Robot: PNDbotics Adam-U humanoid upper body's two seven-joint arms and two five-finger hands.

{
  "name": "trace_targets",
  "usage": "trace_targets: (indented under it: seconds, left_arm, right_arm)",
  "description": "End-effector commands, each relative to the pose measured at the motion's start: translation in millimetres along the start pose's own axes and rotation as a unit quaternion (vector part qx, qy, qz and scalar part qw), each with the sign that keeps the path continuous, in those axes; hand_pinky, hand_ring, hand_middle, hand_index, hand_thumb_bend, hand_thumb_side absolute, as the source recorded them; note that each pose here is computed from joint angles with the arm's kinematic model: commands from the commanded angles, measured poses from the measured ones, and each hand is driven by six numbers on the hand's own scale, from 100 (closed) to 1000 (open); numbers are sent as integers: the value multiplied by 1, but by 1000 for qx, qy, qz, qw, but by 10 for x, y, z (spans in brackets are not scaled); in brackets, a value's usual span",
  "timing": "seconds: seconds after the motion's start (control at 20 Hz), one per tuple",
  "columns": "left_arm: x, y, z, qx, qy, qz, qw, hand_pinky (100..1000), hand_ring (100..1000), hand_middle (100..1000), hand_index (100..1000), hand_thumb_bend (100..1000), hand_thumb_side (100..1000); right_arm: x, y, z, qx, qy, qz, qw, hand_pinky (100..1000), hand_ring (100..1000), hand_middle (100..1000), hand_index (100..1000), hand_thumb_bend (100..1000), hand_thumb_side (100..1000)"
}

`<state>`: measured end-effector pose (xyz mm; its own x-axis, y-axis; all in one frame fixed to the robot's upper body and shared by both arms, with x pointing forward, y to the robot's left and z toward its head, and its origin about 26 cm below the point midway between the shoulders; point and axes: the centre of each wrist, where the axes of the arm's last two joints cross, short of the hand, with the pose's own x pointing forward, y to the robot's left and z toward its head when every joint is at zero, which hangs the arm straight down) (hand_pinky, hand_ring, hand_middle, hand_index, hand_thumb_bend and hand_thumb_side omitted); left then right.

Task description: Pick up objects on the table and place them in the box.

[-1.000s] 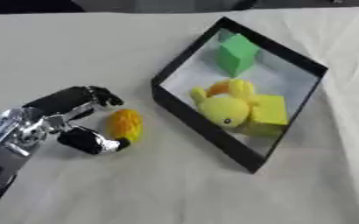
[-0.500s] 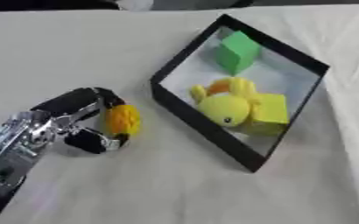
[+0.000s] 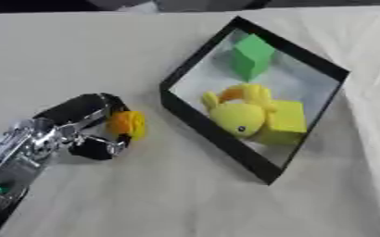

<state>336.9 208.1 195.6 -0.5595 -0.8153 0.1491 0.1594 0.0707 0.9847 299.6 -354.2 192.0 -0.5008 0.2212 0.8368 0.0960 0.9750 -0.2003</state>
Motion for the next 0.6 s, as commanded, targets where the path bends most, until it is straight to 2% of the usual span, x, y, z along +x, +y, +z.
trace_targets:
  seconds: [0.05,0.25,0.6]
  left_arm:
    - [119,276,160,44,-39,-33,998,762,727,678,725,100,127]
    - [269,531,308,92,-80,-50,991,737,707,660,714,100,123]
    - [532,895,241,147,-176,-65,971,733,700,651,712,100,122]
  right_arm:
    - [71,-59,-31,2,-9,16,1000,891,675,769,872,100,578]
    - [73,-72,-27,0,-9,18,1000,891,674,768,872,100,575]
    - [86,-79,-30,0,-10,16,1000,891,674,768,871,100,568]
